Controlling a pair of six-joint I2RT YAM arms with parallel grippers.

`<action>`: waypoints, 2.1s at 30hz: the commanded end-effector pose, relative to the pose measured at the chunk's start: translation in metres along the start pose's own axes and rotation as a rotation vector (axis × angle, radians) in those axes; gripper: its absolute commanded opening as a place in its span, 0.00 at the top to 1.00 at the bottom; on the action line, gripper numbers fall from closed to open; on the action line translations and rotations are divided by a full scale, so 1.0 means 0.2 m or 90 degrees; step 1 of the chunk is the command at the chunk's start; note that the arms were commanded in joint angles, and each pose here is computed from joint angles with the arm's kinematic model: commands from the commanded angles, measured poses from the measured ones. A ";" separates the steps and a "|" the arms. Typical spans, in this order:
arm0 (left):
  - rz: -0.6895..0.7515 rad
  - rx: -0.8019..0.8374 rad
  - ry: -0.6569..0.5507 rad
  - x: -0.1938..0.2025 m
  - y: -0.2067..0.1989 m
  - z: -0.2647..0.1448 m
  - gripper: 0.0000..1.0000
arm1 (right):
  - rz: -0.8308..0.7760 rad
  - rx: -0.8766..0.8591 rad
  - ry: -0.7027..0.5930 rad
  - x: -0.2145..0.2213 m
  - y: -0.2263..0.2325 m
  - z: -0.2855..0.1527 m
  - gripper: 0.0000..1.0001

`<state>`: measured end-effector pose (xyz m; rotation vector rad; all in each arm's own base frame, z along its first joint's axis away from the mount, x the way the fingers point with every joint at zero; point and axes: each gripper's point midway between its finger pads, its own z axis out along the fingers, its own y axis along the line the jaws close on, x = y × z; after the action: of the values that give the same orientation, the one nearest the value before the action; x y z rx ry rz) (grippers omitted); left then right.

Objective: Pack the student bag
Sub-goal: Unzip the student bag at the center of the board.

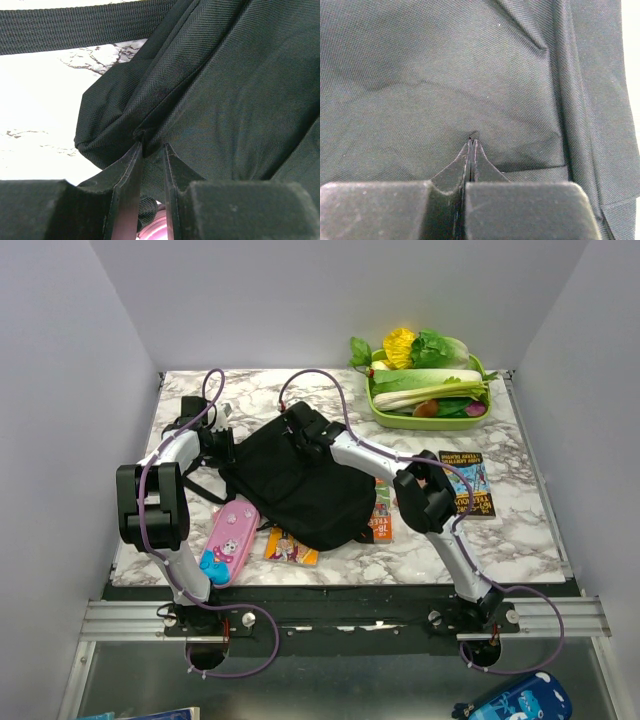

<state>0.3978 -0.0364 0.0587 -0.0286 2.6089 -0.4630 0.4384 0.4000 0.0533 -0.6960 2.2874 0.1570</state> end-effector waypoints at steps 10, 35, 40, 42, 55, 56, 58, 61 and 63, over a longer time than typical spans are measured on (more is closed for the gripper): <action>0.014 0.043 0.017 0.03 -0.10 -0.03 0.75 | 0.026 0.055 -0.045 -0.05 -0.20 -0.01 0.99; -0.025 0.053 0.001 0.07 -0.19 0.00 1.00 | 0.128 -0.133 -0.100 -0.23 0.24 -0.27 0.99; -0.029 0.057 -0.009 0.06 -0.21 -0.02 1.00 | 0.110 -0.156 -0.085 -0.21 0.36 -0.28 0.99; -0.031 0.063 -0.009 0.06 -0.22 -0.03 1.00 | 0.104 -0.168 -0.082 -0.20 0.41 -0.29 0.99; -0.045 0.076 -0.025 0.03 -0.29 -0.04 1.00 | 0.067 -0.287 -0.074 -0.22 0.74 -0.40 0.99; -0.049 0.081 -0.024 0.03 -0.30 -0.04 1.00 | 0.063 -0.298 -0.073 -0.21 0.76 -0.41 0.99; -0.055 0.088 -0.023 0.02 -0.32 -0.04 1.00 | 0.062 -0.316 -0.056 -0.18 0.79 -0.40 0.99; -0.060 0.102 -0.025 0.01 -0.34 -0.06 1.00 | 0.066 -0.316 -0.030 -0.11 0.81 -0.37 0.99; -0.064 0.109 -0.029 0.01 -0.35 -0.07 1.00 | 0.068 -0.347 -0.023 -0.10 0.85 -0.37 0.99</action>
<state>0.3894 -0.0682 0.0682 -0.1431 2.5711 -0.5389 0.3479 0.4924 0.1026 -0.7474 2.2712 0.6415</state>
